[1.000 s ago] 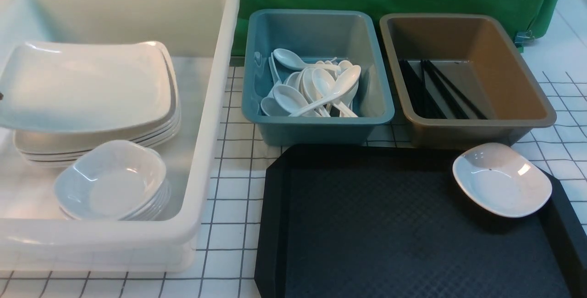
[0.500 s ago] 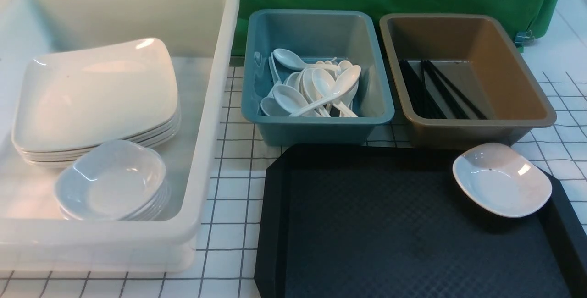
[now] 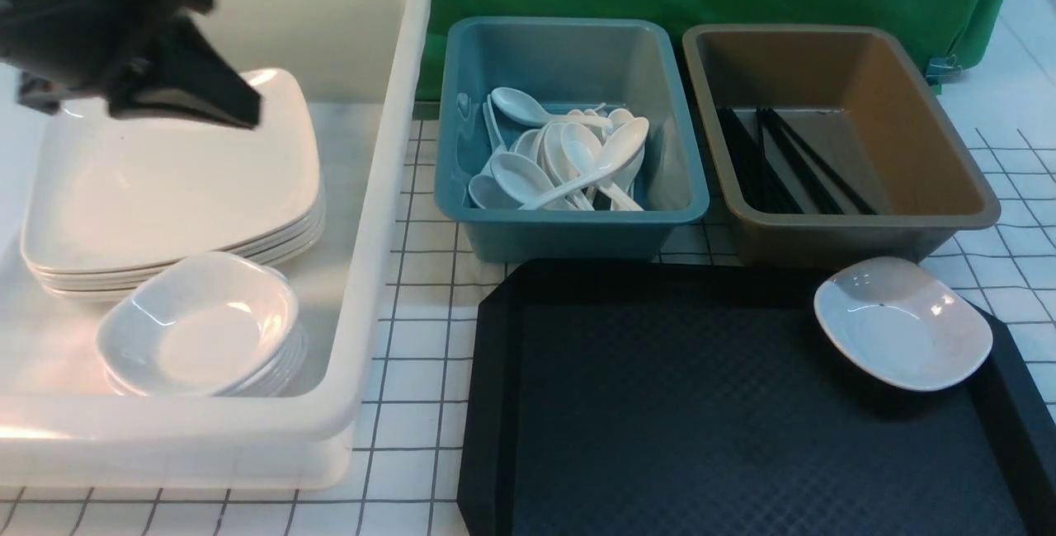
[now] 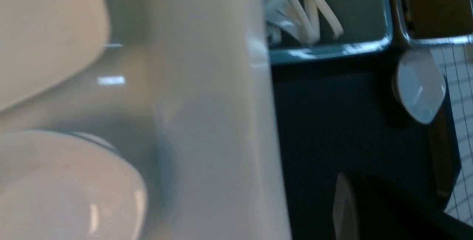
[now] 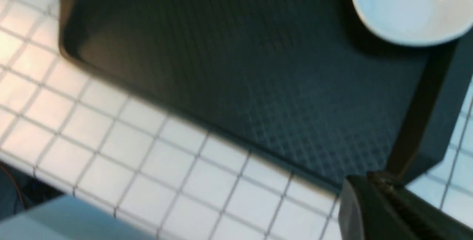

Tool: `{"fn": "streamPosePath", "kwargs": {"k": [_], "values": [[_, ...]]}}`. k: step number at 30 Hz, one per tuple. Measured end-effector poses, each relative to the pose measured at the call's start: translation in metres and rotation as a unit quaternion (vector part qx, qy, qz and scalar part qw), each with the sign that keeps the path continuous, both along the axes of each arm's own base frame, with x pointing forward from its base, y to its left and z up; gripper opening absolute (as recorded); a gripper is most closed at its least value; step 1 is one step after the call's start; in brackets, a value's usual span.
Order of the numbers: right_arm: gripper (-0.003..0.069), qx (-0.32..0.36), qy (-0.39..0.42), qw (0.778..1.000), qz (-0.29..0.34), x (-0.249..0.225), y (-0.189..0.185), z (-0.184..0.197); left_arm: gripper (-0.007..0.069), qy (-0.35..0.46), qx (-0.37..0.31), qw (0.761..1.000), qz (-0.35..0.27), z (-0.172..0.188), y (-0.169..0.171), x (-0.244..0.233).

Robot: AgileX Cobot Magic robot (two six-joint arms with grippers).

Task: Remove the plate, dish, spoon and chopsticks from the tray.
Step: Use the right arm to grab a small plate from the dinner plate

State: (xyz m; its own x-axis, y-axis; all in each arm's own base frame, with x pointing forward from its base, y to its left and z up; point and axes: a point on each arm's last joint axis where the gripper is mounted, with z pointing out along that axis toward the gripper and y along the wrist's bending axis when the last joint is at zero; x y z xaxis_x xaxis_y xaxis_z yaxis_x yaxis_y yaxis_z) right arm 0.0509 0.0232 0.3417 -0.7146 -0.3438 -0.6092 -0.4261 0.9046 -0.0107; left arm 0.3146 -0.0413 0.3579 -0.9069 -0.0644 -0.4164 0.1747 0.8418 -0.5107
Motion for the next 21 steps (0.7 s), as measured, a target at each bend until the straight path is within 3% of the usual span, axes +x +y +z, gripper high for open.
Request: {"fn": "streamPosePath", "kwargs": {"k": [8, 12, 16, 19, 21], "values": [[0.0036, -0.006, 0.023, 1.0, -0.011, 0.002, 0.002, -0.012, 0.0, -0.015, 0.033, 0.99, -0.136, -0.005, -0.112, -0.027], [0.0071, -0.025, 0.049, 0.998, -0.011, 0.013, 0.01, -0.016, 0.0, -0.024, 0.051, 0.986, -0.157, -0.007, -0.125, -0.034], [0.0197, -0.046, 0.067, 0.997, 0.0, 0.037, 0.027, -0.024, 0.0, -0.024, 0.069, 0.986, -0.152, -0.005, -0.119, -0.035], [0.0369, -0.071, 0.077, 0.994, 0.03, 0.072, 0.052, -0.039, 0.0, 0.0, 0.083, 0.985, -0.151, -0.004, -0.104, -0.038], [0.0405, -0.081, 0.078, 0.993, 0.038, 0.083, 0.06, -0.046, 0.0, 0.005, 0.089, 0.984, -0.151, -0.003, -0.098, -0.038]]}}
